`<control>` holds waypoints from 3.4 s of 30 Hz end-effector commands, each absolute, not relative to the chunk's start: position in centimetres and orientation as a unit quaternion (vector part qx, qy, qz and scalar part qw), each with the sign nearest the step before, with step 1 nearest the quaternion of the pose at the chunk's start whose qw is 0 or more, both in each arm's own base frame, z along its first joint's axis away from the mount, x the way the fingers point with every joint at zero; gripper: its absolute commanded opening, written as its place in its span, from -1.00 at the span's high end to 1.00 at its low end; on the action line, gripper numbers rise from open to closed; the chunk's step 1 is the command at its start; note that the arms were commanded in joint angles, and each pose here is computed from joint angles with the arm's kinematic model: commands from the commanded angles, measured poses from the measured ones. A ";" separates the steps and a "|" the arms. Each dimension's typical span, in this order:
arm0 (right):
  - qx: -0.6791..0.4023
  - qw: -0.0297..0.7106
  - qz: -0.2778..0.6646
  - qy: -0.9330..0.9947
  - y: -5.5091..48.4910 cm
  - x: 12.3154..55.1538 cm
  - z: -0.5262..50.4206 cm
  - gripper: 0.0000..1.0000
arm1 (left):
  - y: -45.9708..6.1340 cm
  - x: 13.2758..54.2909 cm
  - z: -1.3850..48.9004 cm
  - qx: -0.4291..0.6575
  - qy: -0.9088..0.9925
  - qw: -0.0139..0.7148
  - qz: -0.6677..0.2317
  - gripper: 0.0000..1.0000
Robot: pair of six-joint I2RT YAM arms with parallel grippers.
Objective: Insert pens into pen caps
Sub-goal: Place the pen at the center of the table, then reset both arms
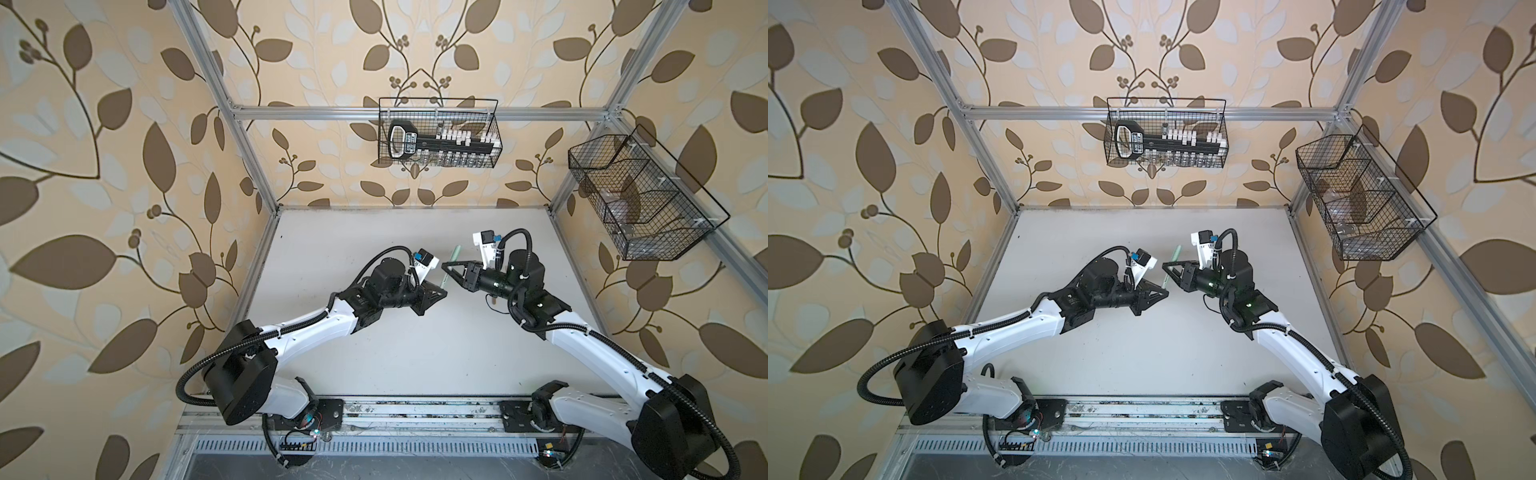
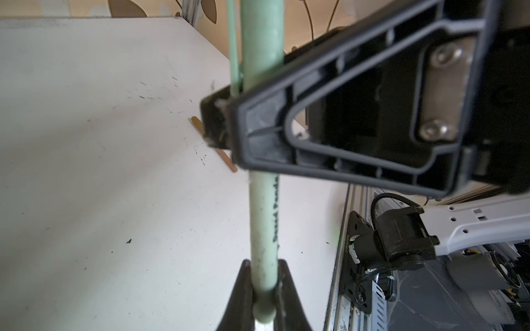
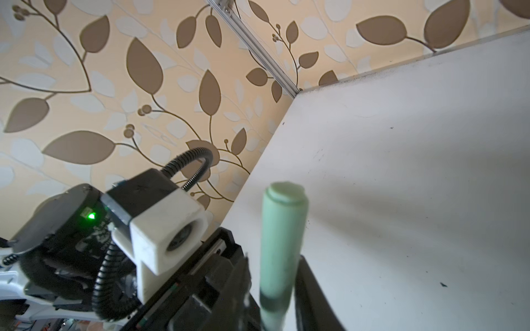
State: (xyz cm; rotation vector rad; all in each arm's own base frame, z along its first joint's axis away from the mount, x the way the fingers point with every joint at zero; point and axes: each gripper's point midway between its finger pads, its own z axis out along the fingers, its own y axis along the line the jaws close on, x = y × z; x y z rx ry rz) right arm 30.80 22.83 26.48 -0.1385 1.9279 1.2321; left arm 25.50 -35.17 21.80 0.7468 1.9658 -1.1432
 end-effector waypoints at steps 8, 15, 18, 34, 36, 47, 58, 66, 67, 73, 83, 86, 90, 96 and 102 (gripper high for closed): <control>-0.040 0.404 0.460 0.790 22.2 31.7 25.6 1.00 | -35.4 26.2 23.3 0.280 0.759 0.392 -0.438 0.89; 0.001 0.386 0.338 0.858 17.3 33.6 21.4 1.00 | -32.4 26.8 21.2 0.245 0.813 0.383 -0.363 -0.97; 0.007 0.346 0.272 0.898 15.3 33.8 17.5 1.00 | -28.4 27.6 20.7 0.198 0.851 0.400 -0.276 -0.98; 0.029 0.202 0.160 0.966 12.6 36.1 2.7 1.00 | -6.3 30.6 18.1 -0.091 0.877 0.467 0.064 -0.98; 0.030 0.196 0.153 0.968 12.4 36.3 2.1 1.00 | -5.6 30.5 18.0 -0.104 0.872 0.473 0.073 -0.98; 0.035 0.199 0.121 0.972 11.4 36.5 2.4 0.31 | -3.2 30.7 17.9 -0.129 0.865 0.474 0.101 -0.98; 0.042 0.340 0.099 0.934 9.1 37.0 11.4 -0.14 | 2.3 31.8 19.5 -0.193 0.804 0.528 0.196 -0.98; 0.149 0.535 -0.044 0.830 -2.4 33.4 15.8 -0.36 | 4.7 33.0 15.7 -0.168 0.777 0.577 0.187 -0.98; 0.160 0.549 -0.061 0.818 -3.4 32.8 15.6 -0.39 | 5.2 33.1 15.2 -0.179 0.779 0.571 0.189 -0.98; 0.178 0.598 -0.118 0.772 -6.4 31.5 13.2 -0.40 | 4.6 35.2 13.1 -0.159 0.781 0.586 0.144 -0.98; 0.082 0.637 -0.096 0.760 -2.4 34.1 12.2 -0.97 | 5.0 38.9 8.3 -0.143 0.848 0.499 0.110 -0.98; 0.093 0.644 -0.086 0.755 -3.1 33.7 12.3 -1.00 | 5.1 38.7 8.6 -0.147 0.841 0.509 0.111 -0.97; 0.053 0.635 -0.072 0.768 -1.6 34.4 12.0 -1.00 | 6.0 37.1 8.6 -0.170 0.796 0.568 0.122 -0.98; 0.028 0.625 -0.027 0.780 -1.0 35.3 11.7 -1.00 | 6.0 37.2 8.3 -0.174 0.812 0.544 0.122 -0.98; 0.028 0.625 -0.027 0.780 -1.0 35.3 11.7 -1.00 | 6.0 37.1 8.3 -0.176 0.813 0.542 0.122 -0.98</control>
